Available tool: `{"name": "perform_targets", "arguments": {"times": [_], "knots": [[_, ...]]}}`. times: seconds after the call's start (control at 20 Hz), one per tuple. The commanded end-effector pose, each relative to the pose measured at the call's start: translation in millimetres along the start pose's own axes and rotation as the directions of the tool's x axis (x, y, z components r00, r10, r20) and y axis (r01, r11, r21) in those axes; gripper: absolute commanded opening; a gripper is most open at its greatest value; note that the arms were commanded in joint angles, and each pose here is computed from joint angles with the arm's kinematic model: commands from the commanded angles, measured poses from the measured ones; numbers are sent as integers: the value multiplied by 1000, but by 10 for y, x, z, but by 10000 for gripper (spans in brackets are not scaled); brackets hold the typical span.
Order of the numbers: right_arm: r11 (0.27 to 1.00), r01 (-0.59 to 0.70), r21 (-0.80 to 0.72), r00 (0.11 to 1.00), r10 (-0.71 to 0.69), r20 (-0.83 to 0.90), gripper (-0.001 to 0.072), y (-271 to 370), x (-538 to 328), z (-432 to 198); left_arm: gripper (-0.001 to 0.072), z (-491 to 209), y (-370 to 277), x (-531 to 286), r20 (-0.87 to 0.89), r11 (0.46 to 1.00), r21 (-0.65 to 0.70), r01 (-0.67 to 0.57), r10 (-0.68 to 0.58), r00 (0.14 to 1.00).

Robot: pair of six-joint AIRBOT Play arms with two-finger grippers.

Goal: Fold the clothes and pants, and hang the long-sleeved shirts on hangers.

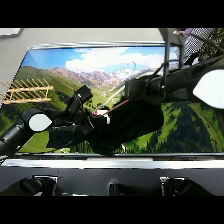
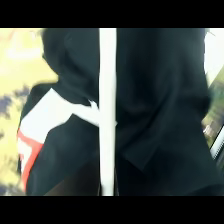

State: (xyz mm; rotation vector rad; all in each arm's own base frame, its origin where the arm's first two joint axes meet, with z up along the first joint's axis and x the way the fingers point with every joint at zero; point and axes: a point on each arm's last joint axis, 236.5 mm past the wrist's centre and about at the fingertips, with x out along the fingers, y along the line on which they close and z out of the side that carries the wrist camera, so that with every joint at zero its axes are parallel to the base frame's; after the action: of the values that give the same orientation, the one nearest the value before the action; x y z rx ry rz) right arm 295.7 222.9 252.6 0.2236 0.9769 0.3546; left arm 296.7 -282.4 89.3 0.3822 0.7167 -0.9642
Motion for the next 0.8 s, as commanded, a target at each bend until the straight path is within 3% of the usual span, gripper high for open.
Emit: {"name": "perform_targets", "arguments": {"times": [0.0,0.15,0.25,0.35,0.5,0.55,0.7,0.75], "knots": [[998,57,7,997,-58,51,388,-141,-24,117,40,63,54,-5,27,1000,9,-23,22,999],[992,122,40,988,-125,94,388,-300,-48,218,40,65,55,-5,28,1000,9,-23,23,999],[965,210,158,955,-237,178,399,-578,-177,399,40,67,57,-5,29,1000,9,-24,24,999],[898,334,288,885,-403,232,405,-999,-402,526,39,65,57,-4,28,1000,9,-24,24,999],[790,419,447,847,-518,123,450,-1678,-526,471,40,82,68,-5,35,1000,9,-29,28,999],[798,414,437,851,-510,125,480,-1834,-551,538,40,87,72,-5,38,999,9,-30,30,999],[895,426,134,886,-442,137,488,-2119,-511,705,39,93,76,-6,40,999,9,-32,32,999],[899,433,67,894,-438,91,556,-2223,-446,652,40,93,76,-6,40,999,9,-32,32,999]]}}
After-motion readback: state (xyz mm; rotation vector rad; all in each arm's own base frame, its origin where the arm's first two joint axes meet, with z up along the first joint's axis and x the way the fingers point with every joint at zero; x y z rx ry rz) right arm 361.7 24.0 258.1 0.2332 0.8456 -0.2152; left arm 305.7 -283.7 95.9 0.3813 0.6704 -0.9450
